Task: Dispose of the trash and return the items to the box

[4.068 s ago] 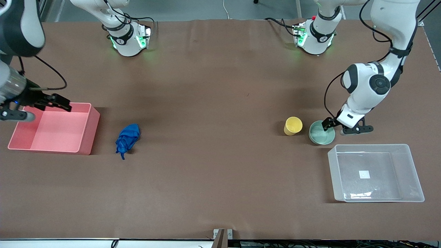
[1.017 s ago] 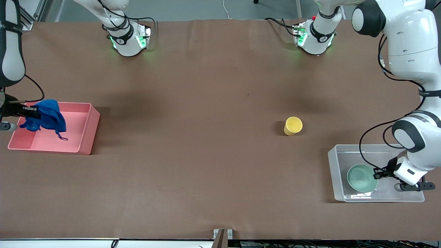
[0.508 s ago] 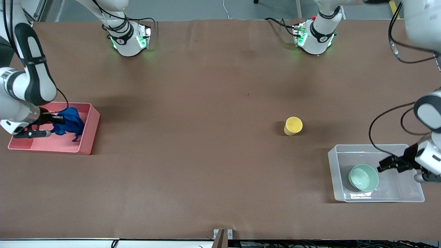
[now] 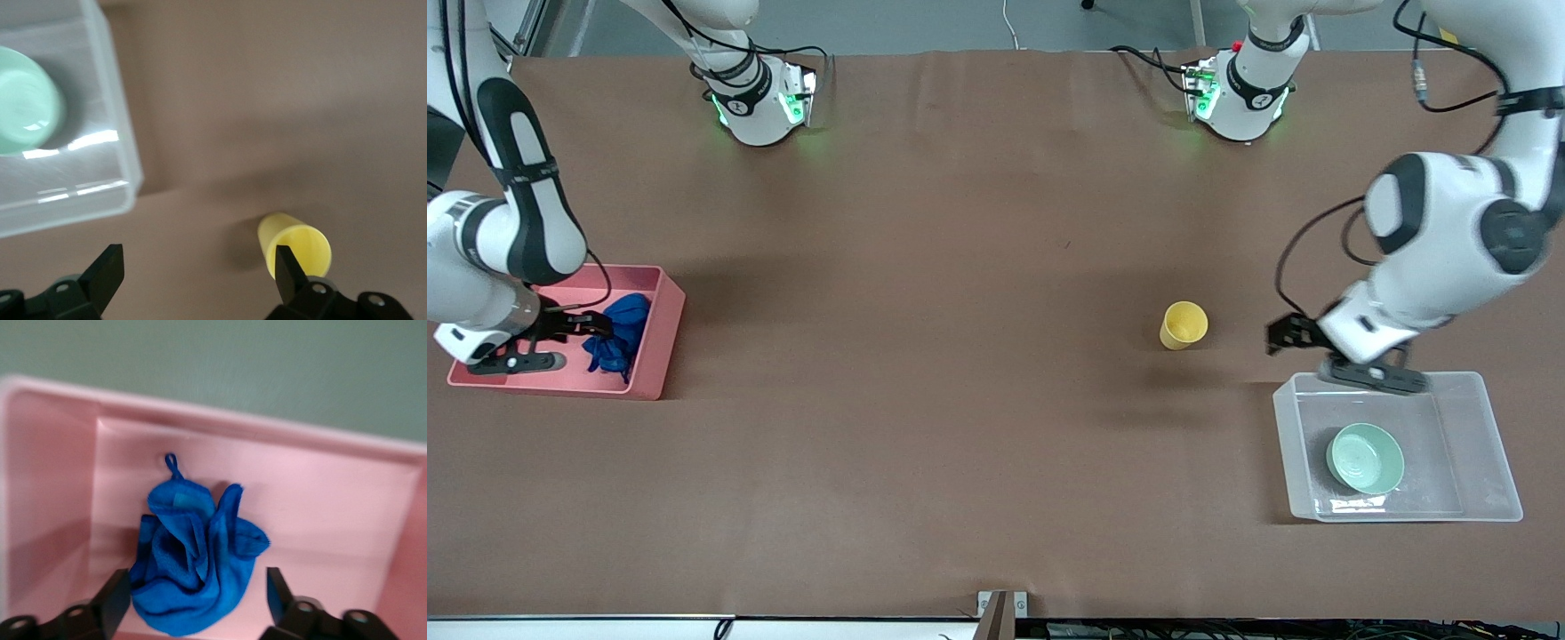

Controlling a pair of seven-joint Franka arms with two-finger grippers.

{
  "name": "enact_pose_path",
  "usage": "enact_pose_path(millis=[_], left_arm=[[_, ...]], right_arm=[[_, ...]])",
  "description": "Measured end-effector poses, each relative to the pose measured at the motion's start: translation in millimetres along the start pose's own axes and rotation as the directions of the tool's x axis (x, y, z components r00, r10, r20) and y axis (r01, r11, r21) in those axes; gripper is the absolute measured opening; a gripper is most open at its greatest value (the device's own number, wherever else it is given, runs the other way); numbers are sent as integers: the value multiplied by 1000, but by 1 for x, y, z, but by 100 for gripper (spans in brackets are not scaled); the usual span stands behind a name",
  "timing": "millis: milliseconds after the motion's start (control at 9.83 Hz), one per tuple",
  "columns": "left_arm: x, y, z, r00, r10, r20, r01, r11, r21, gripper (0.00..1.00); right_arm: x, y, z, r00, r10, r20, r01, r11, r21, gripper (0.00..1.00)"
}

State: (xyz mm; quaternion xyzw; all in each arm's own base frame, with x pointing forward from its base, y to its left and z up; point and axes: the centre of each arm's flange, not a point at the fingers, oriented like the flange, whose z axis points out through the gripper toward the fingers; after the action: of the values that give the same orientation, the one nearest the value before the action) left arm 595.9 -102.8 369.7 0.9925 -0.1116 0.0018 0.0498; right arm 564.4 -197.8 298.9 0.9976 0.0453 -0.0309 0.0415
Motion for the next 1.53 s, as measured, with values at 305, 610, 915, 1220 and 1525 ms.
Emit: enact_pose_path(millis=[305, 610, 915, 1220, 1525], left_arm=[[-19, 41, 60, 997, 67, 50, -66, 998, -22, 98], [-34, 51, 116, 989, 122, 85, -122, 993, -5, 98], [-46, 54, 140, 977, 164, 137, -168, 986, 14, 97], [-44, 53, 153, 984, 151, 100, -153, 988, 13, 74], [-40, 55, 155, 989, 133, 70, -134, 991, 14, 28]], right_arm=[[-18, -56, -172, 985, 149, -87, -151, 988, -14, 100], [-39, -144, -271, 966, 239, -97, -240, 971, 1, 100], [-56, -134, -360, 961, 264, -86, -258, 963, 70, 100], [-54, -116, -381, 965, 243, -97, -236, 969, 77, 100], [-48, -96, -366, 968, 239, -72, -234, 970, 72, 100]])
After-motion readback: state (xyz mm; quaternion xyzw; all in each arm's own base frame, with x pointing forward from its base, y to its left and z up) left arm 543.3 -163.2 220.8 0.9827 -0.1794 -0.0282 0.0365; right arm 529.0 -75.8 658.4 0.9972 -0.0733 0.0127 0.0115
